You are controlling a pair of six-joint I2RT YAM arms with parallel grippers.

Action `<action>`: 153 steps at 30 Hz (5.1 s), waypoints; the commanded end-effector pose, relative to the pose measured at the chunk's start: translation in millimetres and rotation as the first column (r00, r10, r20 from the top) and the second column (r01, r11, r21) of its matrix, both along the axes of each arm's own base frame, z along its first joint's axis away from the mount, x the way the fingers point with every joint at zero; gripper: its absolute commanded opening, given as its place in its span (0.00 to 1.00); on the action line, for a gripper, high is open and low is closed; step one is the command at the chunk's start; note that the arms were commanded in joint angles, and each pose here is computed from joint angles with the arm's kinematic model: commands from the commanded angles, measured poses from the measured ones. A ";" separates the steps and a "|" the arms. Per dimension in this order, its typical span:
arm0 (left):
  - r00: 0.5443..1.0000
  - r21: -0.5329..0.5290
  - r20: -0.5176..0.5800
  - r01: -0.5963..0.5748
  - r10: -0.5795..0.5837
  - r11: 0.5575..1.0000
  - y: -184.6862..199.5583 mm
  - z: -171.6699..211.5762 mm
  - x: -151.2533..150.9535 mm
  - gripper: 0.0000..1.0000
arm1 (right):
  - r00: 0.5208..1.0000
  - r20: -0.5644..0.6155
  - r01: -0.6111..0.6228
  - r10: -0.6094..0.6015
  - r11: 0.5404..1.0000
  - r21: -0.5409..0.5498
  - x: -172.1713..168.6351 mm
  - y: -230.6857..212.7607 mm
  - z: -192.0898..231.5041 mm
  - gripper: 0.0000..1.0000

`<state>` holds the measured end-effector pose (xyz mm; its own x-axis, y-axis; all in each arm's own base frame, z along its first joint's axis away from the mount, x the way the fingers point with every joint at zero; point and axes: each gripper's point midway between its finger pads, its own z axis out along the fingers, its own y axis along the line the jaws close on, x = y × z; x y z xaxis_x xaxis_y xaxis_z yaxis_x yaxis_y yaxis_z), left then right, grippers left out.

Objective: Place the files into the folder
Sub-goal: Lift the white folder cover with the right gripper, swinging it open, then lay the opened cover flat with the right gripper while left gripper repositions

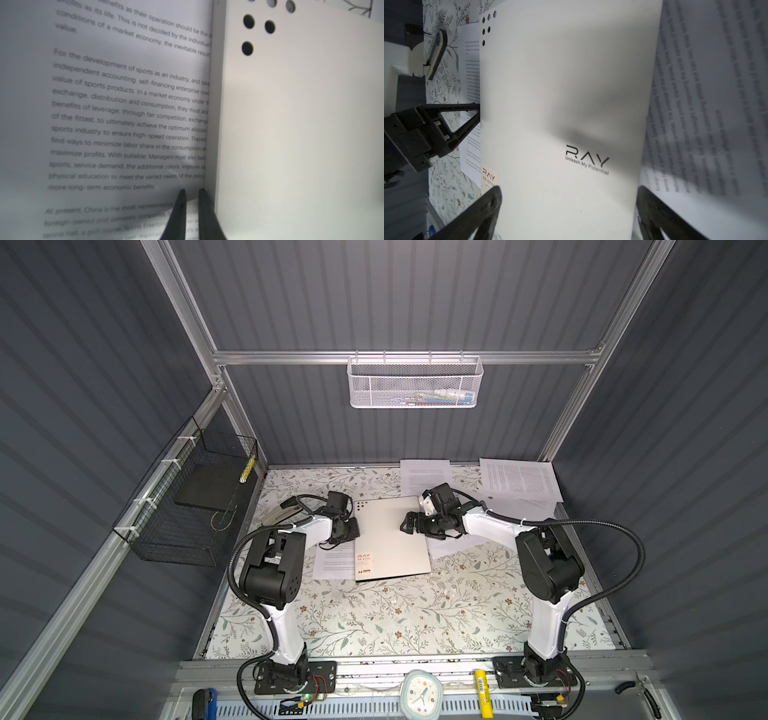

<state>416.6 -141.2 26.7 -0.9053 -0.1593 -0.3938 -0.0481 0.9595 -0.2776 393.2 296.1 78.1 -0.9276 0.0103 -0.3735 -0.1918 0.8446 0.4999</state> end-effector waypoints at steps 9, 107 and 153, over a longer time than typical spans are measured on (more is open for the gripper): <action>0.992 -0.066 -0.092 0.084 -0.090 0.994 -36.4 -8.9 -25.4 0.23 | 0.984 0.128 -0.105 0.125 0.982 -0.155 -17.6 26.7 36.0 0.99; 0.936 -0.276 -0.031 0.329 -0.350 0.903 -236.9 -19.6 -23.5 0.82 | 0.858 0.447 0.115 -0.254 0.942 0.314 -117.5 -157.1 264.2 0.00; 0.951 -0.387 0.159 0.307 -0.266 0.869 -98.3 149.6 -78.2 1.00 | 0.963 0.266 -0.006 -0.041 0.985 0.173 -103.5 -66.5 186.4 0.69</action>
